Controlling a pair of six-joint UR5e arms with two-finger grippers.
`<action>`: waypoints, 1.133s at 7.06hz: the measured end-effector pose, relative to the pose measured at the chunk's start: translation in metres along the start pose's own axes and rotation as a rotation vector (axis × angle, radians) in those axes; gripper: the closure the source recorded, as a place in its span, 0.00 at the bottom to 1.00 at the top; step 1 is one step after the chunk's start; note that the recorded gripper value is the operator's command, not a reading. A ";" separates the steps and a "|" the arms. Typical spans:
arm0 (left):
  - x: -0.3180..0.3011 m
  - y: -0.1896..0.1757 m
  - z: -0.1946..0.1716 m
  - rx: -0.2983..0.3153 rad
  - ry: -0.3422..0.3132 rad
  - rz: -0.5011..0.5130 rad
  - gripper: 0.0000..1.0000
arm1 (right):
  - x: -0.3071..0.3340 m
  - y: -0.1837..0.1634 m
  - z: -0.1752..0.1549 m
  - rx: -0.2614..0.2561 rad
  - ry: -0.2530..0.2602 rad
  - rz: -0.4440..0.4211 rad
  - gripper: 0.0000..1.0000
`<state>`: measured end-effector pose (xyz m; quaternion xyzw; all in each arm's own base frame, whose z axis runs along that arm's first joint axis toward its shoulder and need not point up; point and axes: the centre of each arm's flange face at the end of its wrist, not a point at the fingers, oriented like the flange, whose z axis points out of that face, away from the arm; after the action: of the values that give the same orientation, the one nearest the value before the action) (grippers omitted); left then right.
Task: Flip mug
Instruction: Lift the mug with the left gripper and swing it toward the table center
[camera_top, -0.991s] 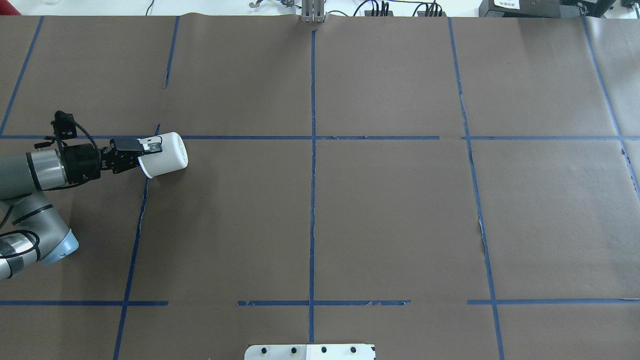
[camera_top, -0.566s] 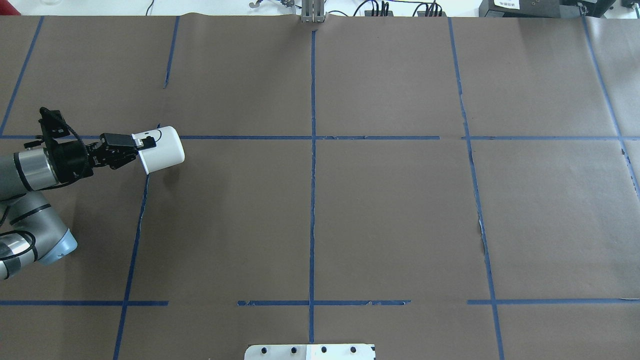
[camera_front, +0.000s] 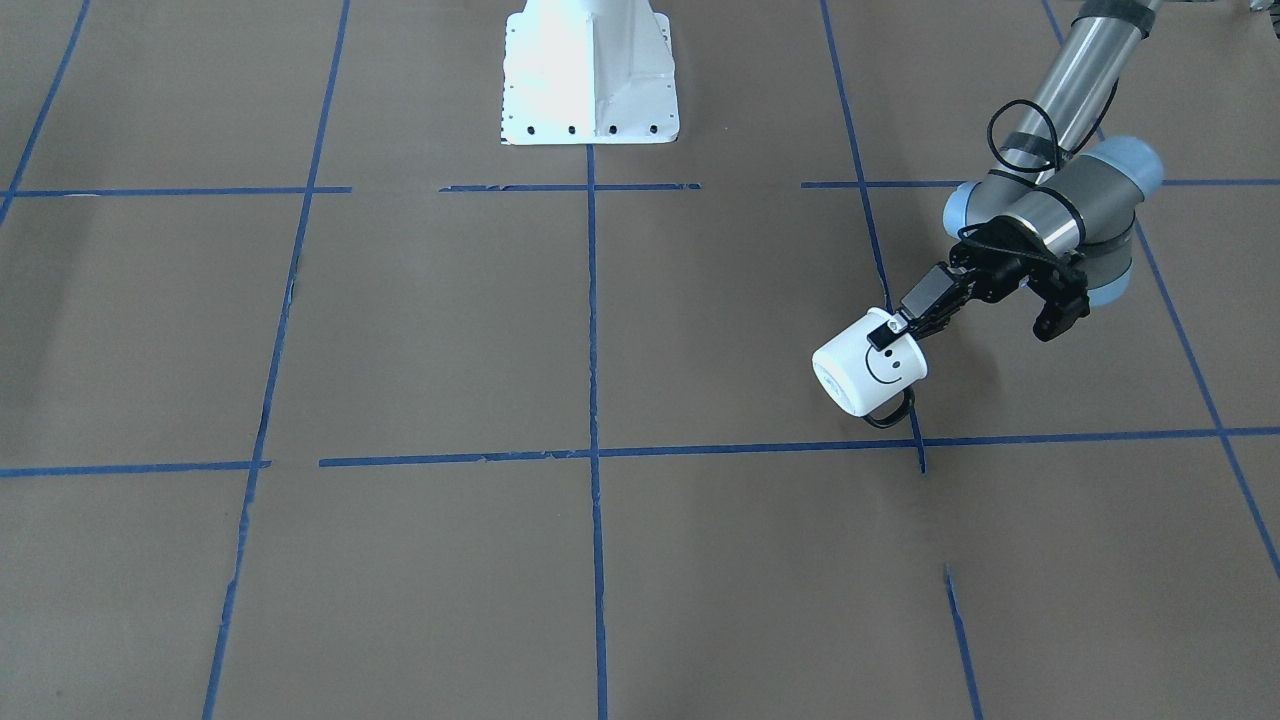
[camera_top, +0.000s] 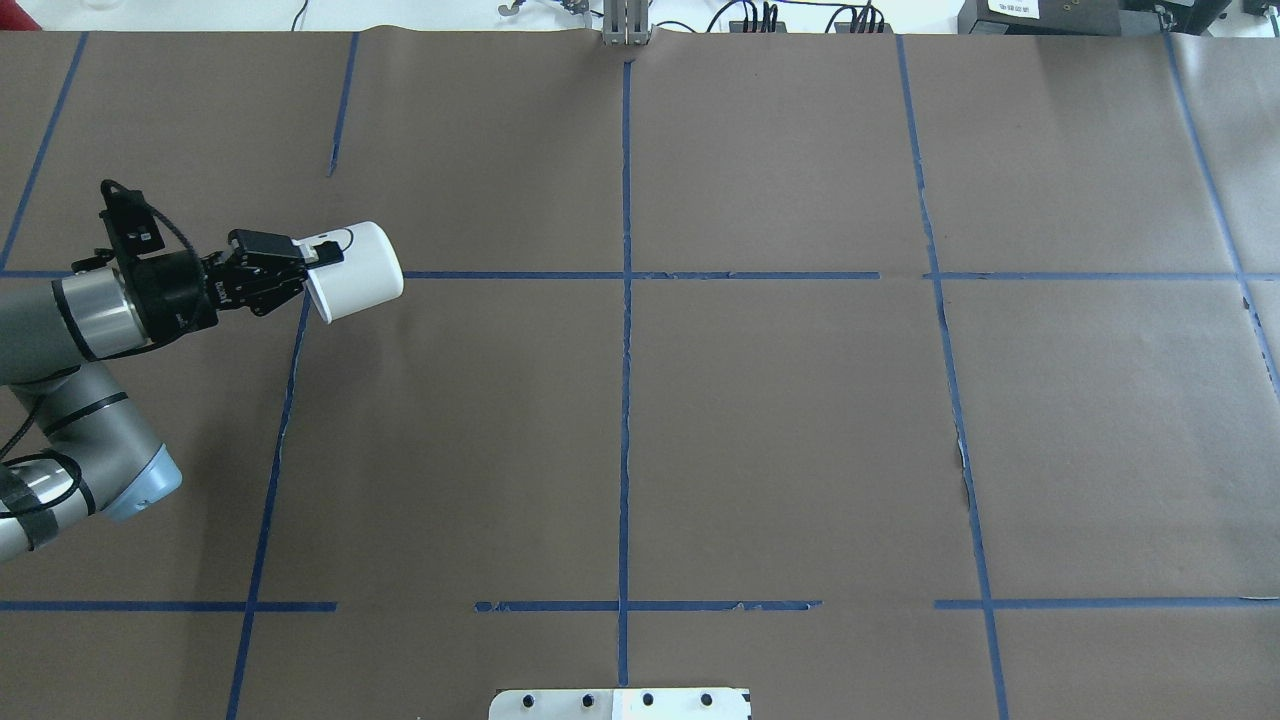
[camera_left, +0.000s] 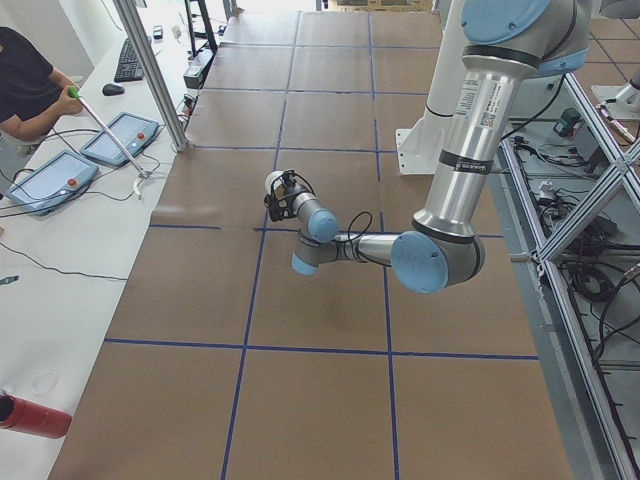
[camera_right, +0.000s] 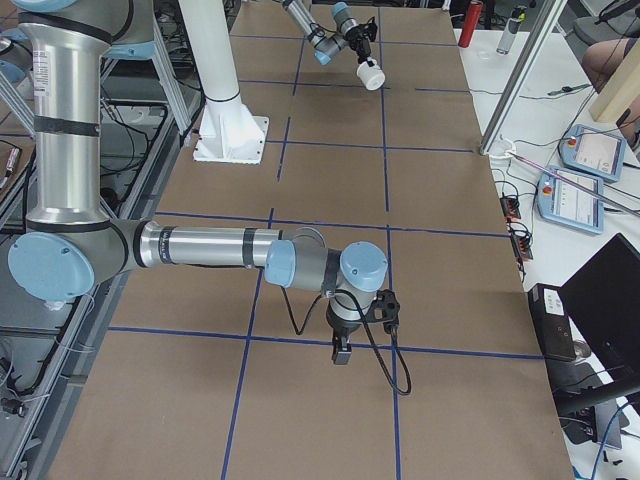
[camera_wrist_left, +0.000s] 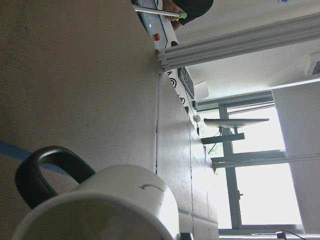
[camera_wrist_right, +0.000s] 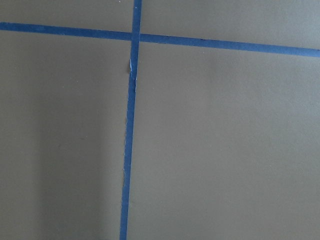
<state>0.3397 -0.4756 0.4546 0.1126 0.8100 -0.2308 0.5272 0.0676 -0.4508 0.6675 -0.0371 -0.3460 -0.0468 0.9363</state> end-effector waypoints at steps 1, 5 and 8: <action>0.024 0.004 0.028 0.019 -0.062 -0.011 1.00 | 0.000 0.000 0.000 0.000 0.000 0.000 0.00; 0.127 0.047 0.194 0.046 -0.454 0.006 1.00 | 0.000 0.000 0.000 0.000 0.000 0.000 0.00; 0.201 0.093 0.301 -0.029 -0.827 0.043 1.00 | 0.000 0.000 0.000 0.000 0.000 0.000 0.00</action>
<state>0.5364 -0.5549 0.1474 0.0201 0.5304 -0.2341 0.8145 0.0676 -0.4508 0.6675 -0.0370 -0.3460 -0.0468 0.9363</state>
